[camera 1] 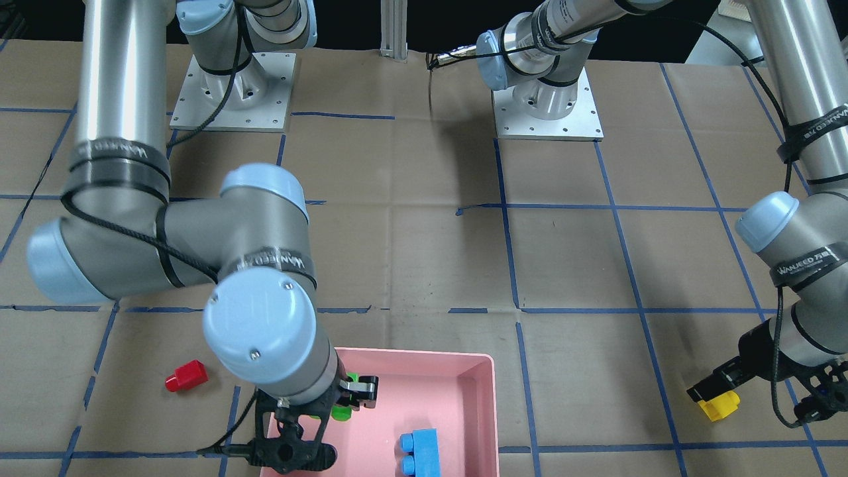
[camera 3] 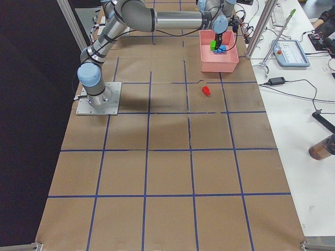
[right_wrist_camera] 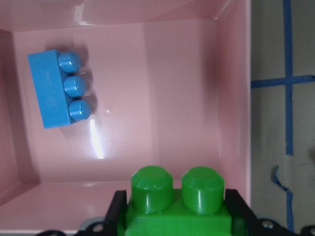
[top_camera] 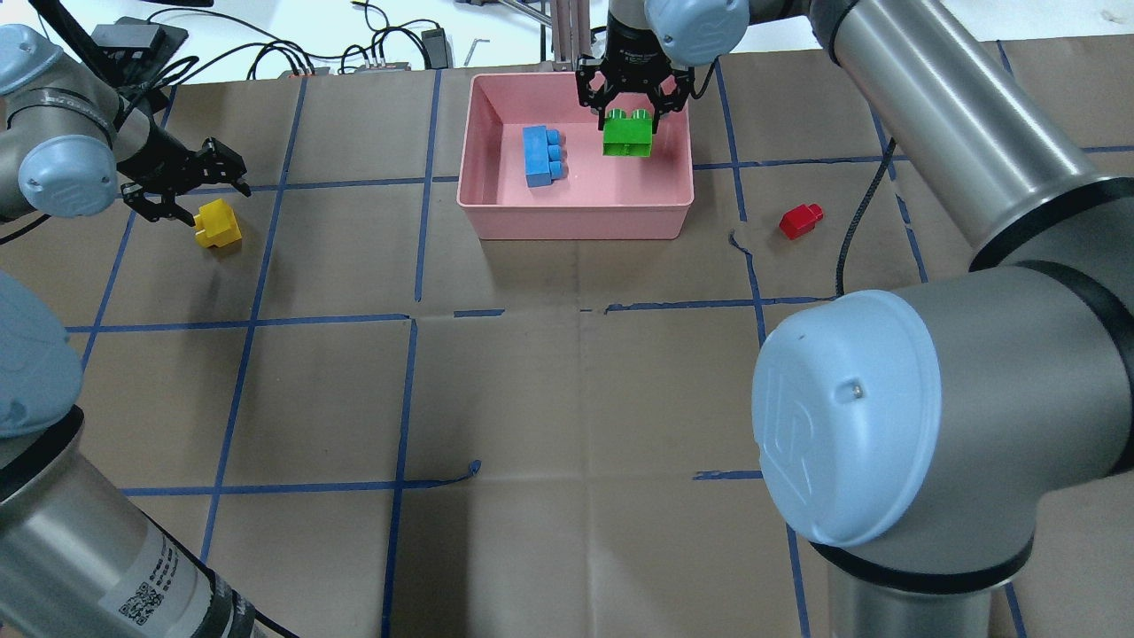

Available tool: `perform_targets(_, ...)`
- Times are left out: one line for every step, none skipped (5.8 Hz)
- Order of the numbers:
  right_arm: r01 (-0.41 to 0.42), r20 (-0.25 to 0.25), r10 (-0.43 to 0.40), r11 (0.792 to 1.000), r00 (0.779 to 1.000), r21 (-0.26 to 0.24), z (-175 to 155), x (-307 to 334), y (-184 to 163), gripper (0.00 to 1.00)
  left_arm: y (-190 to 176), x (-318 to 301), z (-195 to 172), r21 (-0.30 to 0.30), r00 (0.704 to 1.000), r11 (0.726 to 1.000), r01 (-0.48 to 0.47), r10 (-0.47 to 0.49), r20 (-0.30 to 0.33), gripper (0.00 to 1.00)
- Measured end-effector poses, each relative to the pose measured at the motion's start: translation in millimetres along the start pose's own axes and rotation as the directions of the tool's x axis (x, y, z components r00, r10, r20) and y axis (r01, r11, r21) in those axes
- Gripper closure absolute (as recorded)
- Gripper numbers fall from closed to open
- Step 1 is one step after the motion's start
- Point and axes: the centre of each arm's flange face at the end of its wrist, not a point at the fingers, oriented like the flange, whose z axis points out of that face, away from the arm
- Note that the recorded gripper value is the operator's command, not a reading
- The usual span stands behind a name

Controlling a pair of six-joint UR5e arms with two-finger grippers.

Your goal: Put all blocks into box

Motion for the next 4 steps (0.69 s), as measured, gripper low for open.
perform_targets(0.003,-0.003,-0.003,1.000,1.000,-0.004,12,-2,-2,0.01,-7,-14,3,0.006,1.000,1.000,0.009,-0.009,0.030,0.01)
perform_targets(0.002,-0.004,-0.002,1.000,1.000,-0.006,12,-2,-2,0.00,-9,-20,10,0.002,0.999,1.000,0.011,-0.011,0.044,0.01)
perform_targets(-0.001,-0.005,0.001,1.000,1.000,-0.004,4,-1,-1,0.00,-10,-22,17,-0.005,0.999,1.000,0.013,-0.012,0.048,0.01)
perform_targets(-0.004,-0.004,0.004,1.000,1.000,0.004,-9,1,2,0.00,-11,-24,24,-0.014,0.999,1.000,0.014,-0.013,0.049,0.01)
